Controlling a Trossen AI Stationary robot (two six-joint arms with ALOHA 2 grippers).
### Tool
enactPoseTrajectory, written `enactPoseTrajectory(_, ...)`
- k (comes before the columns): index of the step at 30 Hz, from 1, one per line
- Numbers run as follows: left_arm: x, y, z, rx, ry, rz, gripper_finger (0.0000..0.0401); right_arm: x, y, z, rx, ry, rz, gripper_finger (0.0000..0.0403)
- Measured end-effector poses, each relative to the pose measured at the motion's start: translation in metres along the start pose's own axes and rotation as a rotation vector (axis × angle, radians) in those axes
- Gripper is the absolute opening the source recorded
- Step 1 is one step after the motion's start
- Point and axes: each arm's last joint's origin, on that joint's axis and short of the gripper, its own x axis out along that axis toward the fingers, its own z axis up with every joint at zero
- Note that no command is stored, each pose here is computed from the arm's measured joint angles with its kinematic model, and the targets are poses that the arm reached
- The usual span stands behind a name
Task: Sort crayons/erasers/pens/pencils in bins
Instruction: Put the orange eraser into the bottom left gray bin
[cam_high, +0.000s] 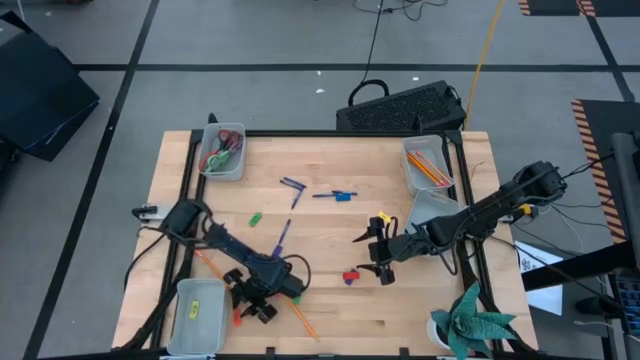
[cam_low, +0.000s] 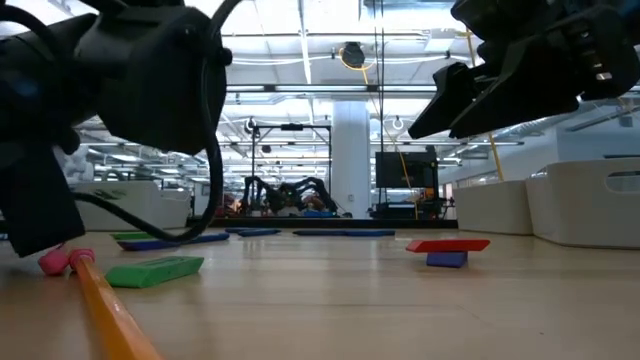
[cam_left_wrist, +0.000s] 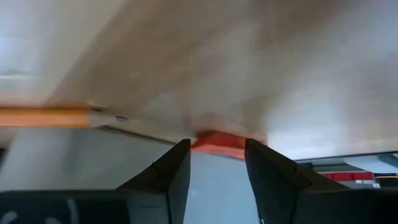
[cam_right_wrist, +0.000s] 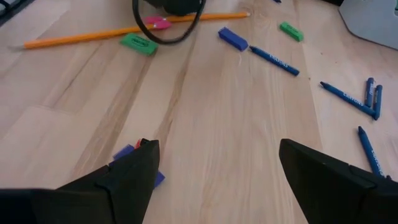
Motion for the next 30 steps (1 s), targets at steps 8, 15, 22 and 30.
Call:
enactPoseTrajectory(8,0.006,-0.003,-0.006,0.002,0.033,0.0,0.0184,0.0,0.0,-0.001,-0.003,0.007,0.001,0.0325)
enactPoseTrajectory(15,0.01,-0.005,-0.011,0.01,0.06,-0.001,0.0241,0.0,0.0,-0.002,-0.006,0.016,0.001,0.0325)
enactPoseTrajectory(22,0.006,-0.016,-0.004,0.114,0.036,-0.107,0.0255,0.0,0.0,-0.003,-0.006,0.027,0.002,0.0325)
enactPoseTrajectory(30,-0.011,-0.018,0.003,0.159,-0.034,-0.162,0.0255,0.0,0.0,-0.003,-0.009,0.029,0.003,0.0325)
